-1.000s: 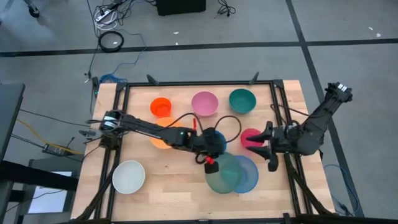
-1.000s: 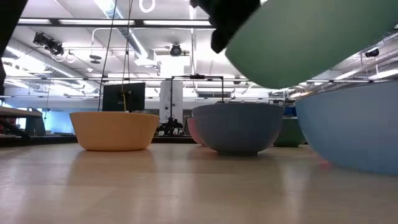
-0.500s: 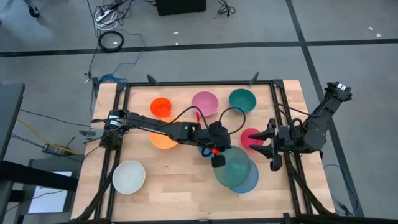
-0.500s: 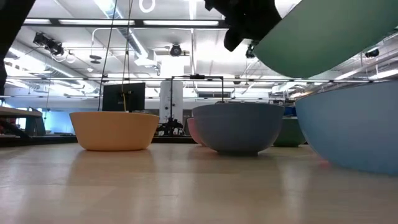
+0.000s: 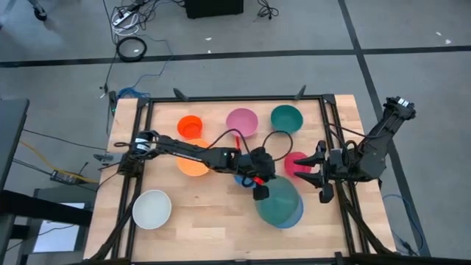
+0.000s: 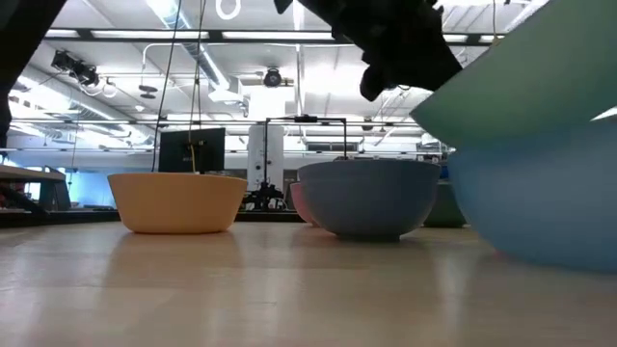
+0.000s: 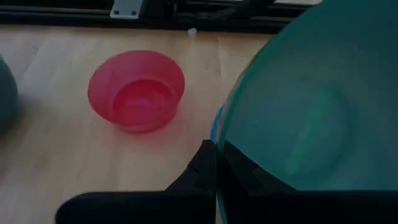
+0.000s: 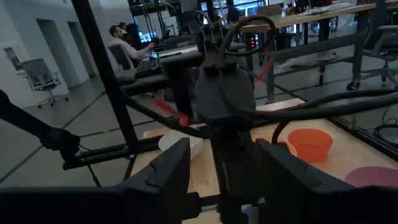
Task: Nest bowls inside each other
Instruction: Stack the light green bowl on top of the light blue bowl, then stack the yellow bowl on top of the light green bowl
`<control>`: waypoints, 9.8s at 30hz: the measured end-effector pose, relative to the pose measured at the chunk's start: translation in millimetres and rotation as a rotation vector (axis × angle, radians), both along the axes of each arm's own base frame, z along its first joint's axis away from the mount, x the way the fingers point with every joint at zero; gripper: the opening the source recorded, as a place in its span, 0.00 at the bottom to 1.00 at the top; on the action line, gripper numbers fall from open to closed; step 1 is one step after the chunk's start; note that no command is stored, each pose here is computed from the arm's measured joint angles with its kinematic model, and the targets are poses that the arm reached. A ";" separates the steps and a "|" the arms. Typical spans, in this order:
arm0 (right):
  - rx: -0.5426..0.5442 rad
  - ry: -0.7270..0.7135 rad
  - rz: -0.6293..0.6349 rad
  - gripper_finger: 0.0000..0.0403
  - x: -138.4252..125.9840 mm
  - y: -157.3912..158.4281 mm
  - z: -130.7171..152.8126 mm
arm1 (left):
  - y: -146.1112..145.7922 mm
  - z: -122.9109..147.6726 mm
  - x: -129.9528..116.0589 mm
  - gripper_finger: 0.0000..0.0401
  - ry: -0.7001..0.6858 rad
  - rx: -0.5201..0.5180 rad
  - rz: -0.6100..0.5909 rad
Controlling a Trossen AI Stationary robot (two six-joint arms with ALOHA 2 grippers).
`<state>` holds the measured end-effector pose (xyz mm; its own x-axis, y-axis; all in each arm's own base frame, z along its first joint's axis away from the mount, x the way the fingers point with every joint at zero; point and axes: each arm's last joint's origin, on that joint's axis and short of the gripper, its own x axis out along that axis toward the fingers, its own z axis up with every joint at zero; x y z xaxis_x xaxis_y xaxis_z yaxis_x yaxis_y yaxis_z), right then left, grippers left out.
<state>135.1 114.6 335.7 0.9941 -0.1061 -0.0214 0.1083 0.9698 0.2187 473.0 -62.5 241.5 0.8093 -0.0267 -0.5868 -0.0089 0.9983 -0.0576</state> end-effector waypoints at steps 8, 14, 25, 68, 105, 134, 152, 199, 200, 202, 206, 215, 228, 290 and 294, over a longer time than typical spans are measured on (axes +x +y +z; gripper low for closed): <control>-0.012 0.011 0.006 0.42 -0.6 0.8 -1.4 | -0.7 -1.4 1.8 0.09 -0.011 -0.012 0.004; -0.013 0.017 0.011 0.42 -1.0 1.3 -2.3 | -0.6 0.8 1.3 0.22 0.009 -0.024 0.015; -0.033 0.119 -0.035 0.42 2.1 1.0 -18.4 | -15.7 29.0 4.5 0.35 -0.049 -0.031 -0.036; 0.155 0.718 -0.279 0.33 77.1 -29.2 -118.0 | -55.6 88.5 -94.9 0.36 0.619 0.434 0.301; 0.141 0.705 -0.213 0.33 107.3 -39.0 -129.7 | -58.9 88.5 -95.9 0.35 0.612 0.424 0.311; 0.323 0.575 0.082 0.33 116.4 4.5 -123.9 | -60.8 88.6 -96.5 0.35 0.606 0.428 0.315; 0.386 0.641 0.201 0.33 117.2 29.6 -141.5 | -60.8 88.6 -96.5 0.35 0.606 0.427 0.315; 0.113 0.761 -0.488 0.26 13.4 -53.2 -26.4 | -46.2 50.4 -294.0 0.35 0.636 0.061 0.616; 0.128 0.792 -0.500 0.26 12.8 -53.8 -28.5 | -45.9 47.8 -292.4 0.35 0.597 0.083 0.620; 0.153 0.850 -0.515 0.26 12.6 -53.4 -32.7 | -44.4 41.0 -289.1 0.35 0.545 0.131 0.610; 0.165 0.918 -0.508 0.26 18.9 -48.3 -39.9 | -37.1 19.8 -284.5 0.35 0.546 0.203 0.576; 0.161 0.911 -0.477 0.26 23.1 -41.4 -42.2 | -14.4 -6.9 -279.0 0.35 0.557 0.321 0.602; 0.167 0.902 -0.472 0.26 24.0 -40.8 -41.9 | 18.6 -7.4 -250.1 0.36 0.598 0.395 0.382; 0.046 0.836 -0.358 0.26 30.7 -31.4 -38.3 | 37.3 -10.2 -221.4 0.29 0.526 -0.047 0.256; 0.055 0.847 -0.347 0.26 30.6 -31.0 -38.5 | 36.7 -17.8 -222.0 0.34 0.595 -0.072 0.275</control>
